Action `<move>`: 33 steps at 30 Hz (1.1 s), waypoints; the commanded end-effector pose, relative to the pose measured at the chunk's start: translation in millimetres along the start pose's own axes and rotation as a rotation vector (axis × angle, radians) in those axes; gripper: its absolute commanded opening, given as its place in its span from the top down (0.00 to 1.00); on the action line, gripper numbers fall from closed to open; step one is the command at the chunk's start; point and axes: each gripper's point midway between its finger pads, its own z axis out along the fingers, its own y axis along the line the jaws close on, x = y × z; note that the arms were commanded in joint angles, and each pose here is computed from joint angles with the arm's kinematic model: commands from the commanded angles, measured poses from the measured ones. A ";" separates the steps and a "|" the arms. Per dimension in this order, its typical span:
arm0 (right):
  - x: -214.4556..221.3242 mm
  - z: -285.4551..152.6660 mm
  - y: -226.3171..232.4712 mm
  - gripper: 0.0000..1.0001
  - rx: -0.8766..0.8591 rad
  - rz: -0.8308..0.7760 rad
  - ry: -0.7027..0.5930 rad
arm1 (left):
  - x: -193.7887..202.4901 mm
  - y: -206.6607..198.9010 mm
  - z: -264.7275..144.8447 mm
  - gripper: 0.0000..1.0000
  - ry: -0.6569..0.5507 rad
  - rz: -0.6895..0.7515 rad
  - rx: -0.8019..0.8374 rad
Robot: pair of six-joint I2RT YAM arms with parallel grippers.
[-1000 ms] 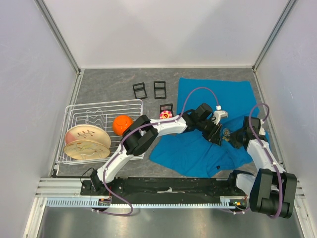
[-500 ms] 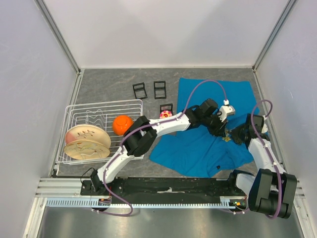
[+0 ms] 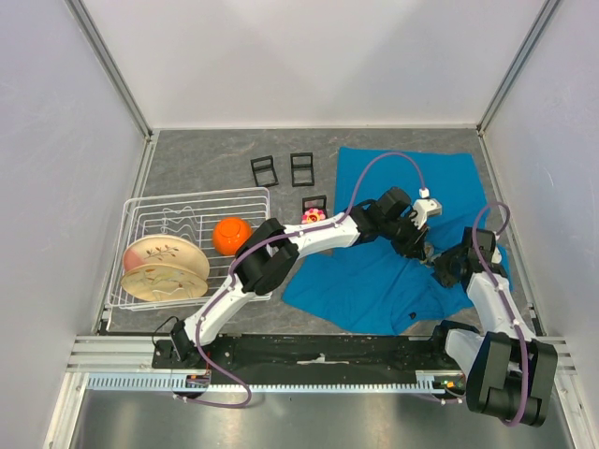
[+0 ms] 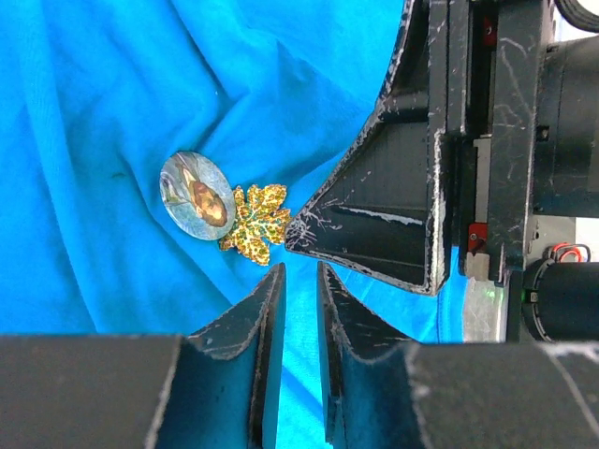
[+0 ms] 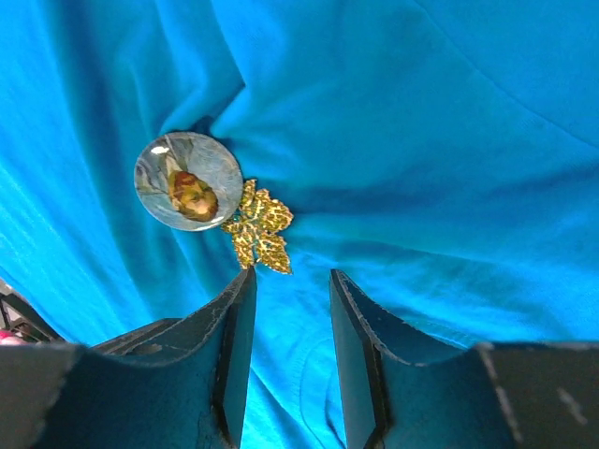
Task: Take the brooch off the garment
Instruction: Remove the brooch from the clothes.
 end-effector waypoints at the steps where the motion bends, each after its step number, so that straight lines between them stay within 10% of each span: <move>1: 1.5 1.7 1.6 0.55 -0.018 0.009 0.005 | -14.4 -12.9 -1.6 0.74 -0.044 -0.005 0.047; 33: -26.4 6.3 32.0 0.66 -0.067 0.022 -0.057 | -2.9 -28.9 1.9 0.71 -0.020 0.080 0.100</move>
